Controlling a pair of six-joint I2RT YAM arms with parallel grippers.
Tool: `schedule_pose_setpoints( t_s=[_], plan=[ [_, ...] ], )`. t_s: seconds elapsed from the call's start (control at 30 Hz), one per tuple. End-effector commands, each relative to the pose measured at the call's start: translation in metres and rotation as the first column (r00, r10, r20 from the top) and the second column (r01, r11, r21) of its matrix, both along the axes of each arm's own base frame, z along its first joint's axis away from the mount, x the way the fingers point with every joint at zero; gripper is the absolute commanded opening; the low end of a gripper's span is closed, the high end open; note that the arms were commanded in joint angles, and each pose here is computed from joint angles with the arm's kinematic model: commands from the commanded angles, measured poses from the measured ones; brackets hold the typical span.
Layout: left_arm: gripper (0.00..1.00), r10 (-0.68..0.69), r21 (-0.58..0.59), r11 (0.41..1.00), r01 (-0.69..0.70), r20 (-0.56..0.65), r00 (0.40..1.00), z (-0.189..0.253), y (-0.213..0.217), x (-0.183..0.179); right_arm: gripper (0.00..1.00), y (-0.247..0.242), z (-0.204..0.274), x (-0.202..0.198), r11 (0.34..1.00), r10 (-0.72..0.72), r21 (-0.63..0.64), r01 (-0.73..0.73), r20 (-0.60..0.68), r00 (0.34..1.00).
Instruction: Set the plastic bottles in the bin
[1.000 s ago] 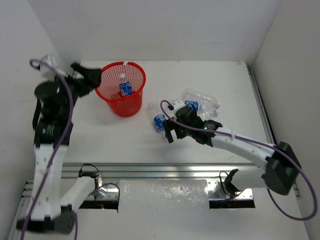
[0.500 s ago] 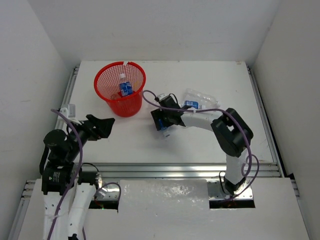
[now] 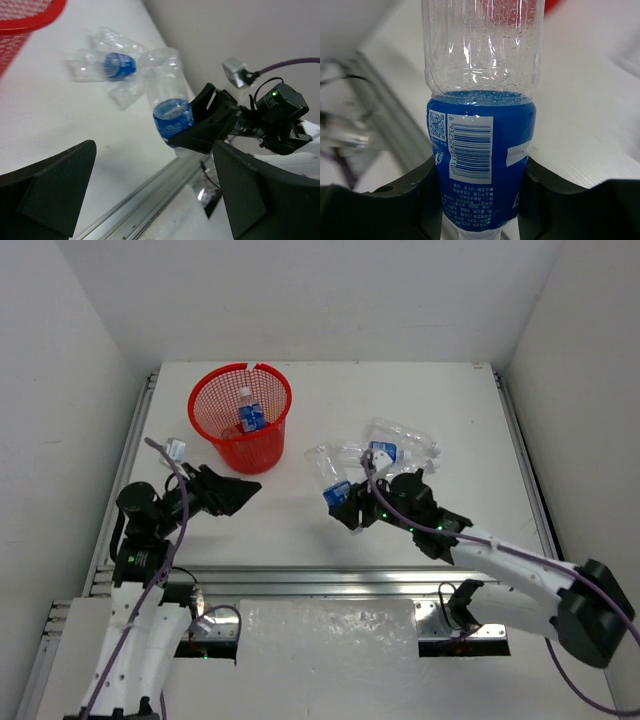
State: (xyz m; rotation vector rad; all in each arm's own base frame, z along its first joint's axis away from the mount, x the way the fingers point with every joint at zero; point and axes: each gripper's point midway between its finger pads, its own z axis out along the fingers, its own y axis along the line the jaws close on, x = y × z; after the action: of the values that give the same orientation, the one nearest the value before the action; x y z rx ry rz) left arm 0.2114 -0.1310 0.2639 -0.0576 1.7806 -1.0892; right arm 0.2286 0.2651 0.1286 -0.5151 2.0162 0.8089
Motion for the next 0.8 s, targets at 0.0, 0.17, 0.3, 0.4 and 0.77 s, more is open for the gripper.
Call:
schedule_pose_setpoints(
  t_s=[0.0, 0.17, 0.3, 0.4, 0.77],
  plan=[
    [1.00, -0.224, -0.117, 0.962, 0.247, 0.181, 0.958, 0.040, -0.032, -0.014, 0.19, 0.030, 0.076, -0.040, 0.932, 0.226, 0.262, -0.250, 0.121, 0.967],
    [1.00, -0.320, -0.125, 0.923, 0.363, 0.273, 0.907, 0.071, -0.068, -0.023, 0.19, 0.041, 0.133, -0.071, 0.837, 0.344, 0.373, -0.401, 0.212, 0.915],
    [1.00, -0.323, -0.097, 0.928, 0.361, 0.281, 0.904, 0.078, -0.095, -0.013, 0.19, 0.054, 0.154, -0.085, 0.798, 0.413, 0.372, -0.474, 0.237, 0.880],
    [1.00, -0.345, -0.113, 0.915, 0.387, 0.280, 0.896, 0.082, -0.111, -0.007, 0.20, 0.065, 0.158, -0.093, 0.785, 0.449, 0.360, -0.504, 0.229, 0.864],
    [0.00, 0.115, 0.023, 0.992, -0.121, 0.184, 0.976, 0.128, -0.064, 0.067, 0.99, 0.011, 0.135, -0.040, 0.962, 0.023, 0.262, -0.071, 0.179, 0.984]
  ],
)
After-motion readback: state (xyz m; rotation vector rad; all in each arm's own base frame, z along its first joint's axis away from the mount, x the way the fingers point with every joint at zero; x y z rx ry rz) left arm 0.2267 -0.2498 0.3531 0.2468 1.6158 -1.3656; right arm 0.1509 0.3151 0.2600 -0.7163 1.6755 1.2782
